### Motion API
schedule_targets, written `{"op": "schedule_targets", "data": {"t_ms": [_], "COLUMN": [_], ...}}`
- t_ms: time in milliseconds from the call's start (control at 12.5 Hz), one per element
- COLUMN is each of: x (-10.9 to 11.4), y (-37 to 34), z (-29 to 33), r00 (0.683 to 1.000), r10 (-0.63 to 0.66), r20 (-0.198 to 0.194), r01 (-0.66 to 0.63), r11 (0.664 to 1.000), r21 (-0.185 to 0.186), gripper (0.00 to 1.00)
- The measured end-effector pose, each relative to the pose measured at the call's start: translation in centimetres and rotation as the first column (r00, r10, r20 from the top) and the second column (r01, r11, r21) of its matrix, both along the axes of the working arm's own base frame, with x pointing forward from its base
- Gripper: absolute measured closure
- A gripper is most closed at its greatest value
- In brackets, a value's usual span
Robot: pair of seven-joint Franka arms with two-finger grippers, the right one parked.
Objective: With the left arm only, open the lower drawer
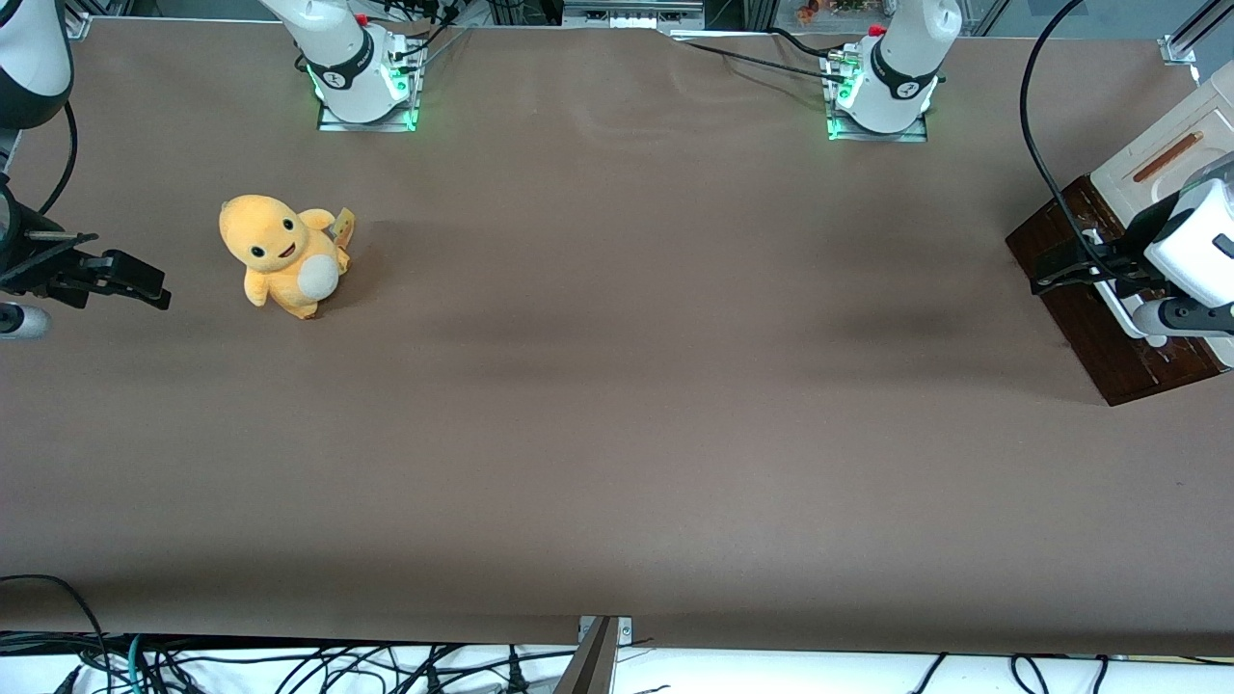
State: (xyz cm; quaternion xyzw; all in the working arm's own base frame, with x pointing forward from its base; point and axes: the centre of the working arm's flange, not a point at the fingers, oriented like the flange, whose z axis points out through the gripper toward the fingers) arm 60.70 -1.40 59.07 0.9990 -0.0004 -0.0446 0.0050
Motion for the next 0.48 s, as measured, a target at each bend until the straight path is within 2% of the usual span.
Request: {"op": "schedule_targets", "data": {"t_ms": [480], "x": [0.00], "y": [-0.20], "z": [-0.01], "r00": [1.000], "r10": [-0.004], "r20": [0.000], "r01": [0.004], "r11": [1.000], "r21": [-0.001], "gripper": [0.00]}}
